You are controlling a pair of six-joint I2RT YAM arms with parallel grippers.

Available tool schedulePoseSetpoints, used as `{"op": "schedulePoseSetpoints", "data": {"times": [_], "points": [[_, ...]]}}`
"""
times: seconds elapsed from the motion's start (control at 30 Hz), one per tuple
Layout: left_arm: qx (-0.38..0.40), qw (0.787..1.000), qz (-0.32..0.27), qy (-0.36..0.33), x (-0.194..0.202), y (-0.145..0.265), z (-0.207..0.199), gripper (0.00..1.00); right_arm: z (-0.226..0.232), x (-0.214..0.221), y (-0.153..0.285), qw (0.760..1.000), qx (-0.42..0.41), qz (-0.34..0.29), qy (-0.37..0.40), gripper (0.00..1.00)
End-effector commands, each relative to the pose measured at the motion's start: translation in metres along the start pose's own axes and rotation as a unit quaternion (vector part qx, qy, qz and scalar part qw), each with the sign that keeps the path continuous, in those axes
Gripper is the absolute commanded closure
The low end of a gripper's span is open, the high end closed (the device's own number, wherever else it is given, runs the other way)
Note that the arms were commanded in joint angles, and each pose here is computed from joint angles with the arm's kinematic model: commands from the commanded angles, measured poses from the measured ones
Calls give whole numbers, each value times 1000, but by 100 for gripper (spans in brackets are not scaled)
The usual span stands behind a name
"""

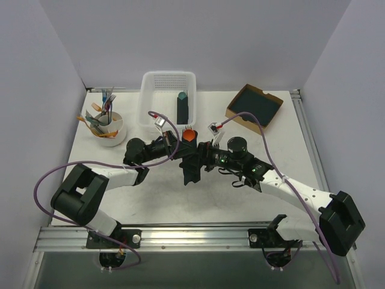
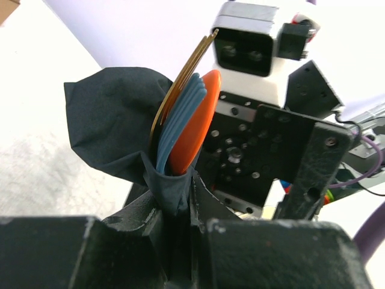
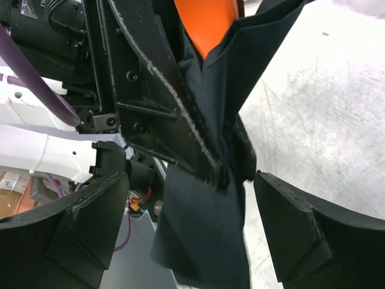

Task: Place the utensils on the paper napkin and roll it up
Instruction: Roll the napkin.

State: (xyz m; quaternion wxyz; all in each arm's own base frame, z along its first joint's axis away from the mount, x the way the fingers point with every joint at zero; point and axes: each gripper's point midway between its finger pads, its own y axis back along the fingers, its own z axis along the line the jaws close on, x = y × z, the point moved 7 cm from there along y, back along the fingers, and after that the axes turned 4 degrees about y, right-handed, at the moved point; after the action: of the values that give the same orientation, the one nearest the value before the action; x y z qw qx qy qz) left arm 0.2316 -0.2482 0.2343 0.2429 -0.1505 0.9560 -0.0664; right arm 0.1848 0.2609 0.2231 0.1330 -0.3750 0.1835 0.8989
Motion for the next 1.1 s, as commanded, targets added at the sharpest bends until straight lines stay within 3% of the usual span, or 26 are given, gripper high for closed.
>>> {"op": "schedulePoseSetpoints", "data": {"times": [0.0,0.13,0.23,0.27,0.33,0.37,0.4,0.43,0.5,0.57,0.6,0.73,0.83,0.87,0.97,1.03,1.07], "points": [[60,998,-8,-30,-10,-7,-27,95,13,-8,-7,999,-49,-21,11,14],[71,997,-8,-24,-10,-7,-32,95,14,-8,-9,998,-62,-29,7,27],[76,997,-9,-22,-9,-7,-34,94,15,-8,-8,997,-67,-31,5,51],[78,997,-9,-22,-9,-6,-35,95,15,-8,-8,997,-68,-30,3,67],[81,996,-10,-22,-10,-7,-37,94,16,-7,-8,997,-71,-30,-1,81],[81,996,-10,-22,-10,-7,-37,95,17,-6,-7,997,-76,-28,0,98],[81,996,-11,-20,-10,-6,-37,94,17,-5,-7,997,-75,-28,-3,100],[83,996,-12,-21,-10,-7,-37,94,18,-5,-6,997,-77,-29,-5,100],[83,996,-13,-20,-11,-7,-38,95,18,-2,-4,996,-80,-29,-6,59],[84,996,-13,-20,-11,-8,-39,94,22,2,-2,995,-90,-31,-7,37],[85,996,-14,-22,-12,-7,-39,95,22,2,-2,995,-90,-32,-7,34],[84,996,-14,-19,-14,-9,-40,95,23,10,-3,996,-86,-19,-7,31],[86,996,-15,-20,-15,-10,-42,94,24,13,-4,996,-86,-16,-8,60],[86,996,-16,-21,-16,-10,-42,95,25,13,-3,996,-86,-16,-10,78],[86,996,-15,-22,-16,-10,-42,95,26,14,-2,996,-87,-17,-12,99],[82,996,-16,-21,-16,-10,-40,94,27,15,-1,996,-89,-15,-12,93],[81,996,-16,-21,-17,-11,-40,94,27,17,0,996,-91,-15,-13,62]]}}
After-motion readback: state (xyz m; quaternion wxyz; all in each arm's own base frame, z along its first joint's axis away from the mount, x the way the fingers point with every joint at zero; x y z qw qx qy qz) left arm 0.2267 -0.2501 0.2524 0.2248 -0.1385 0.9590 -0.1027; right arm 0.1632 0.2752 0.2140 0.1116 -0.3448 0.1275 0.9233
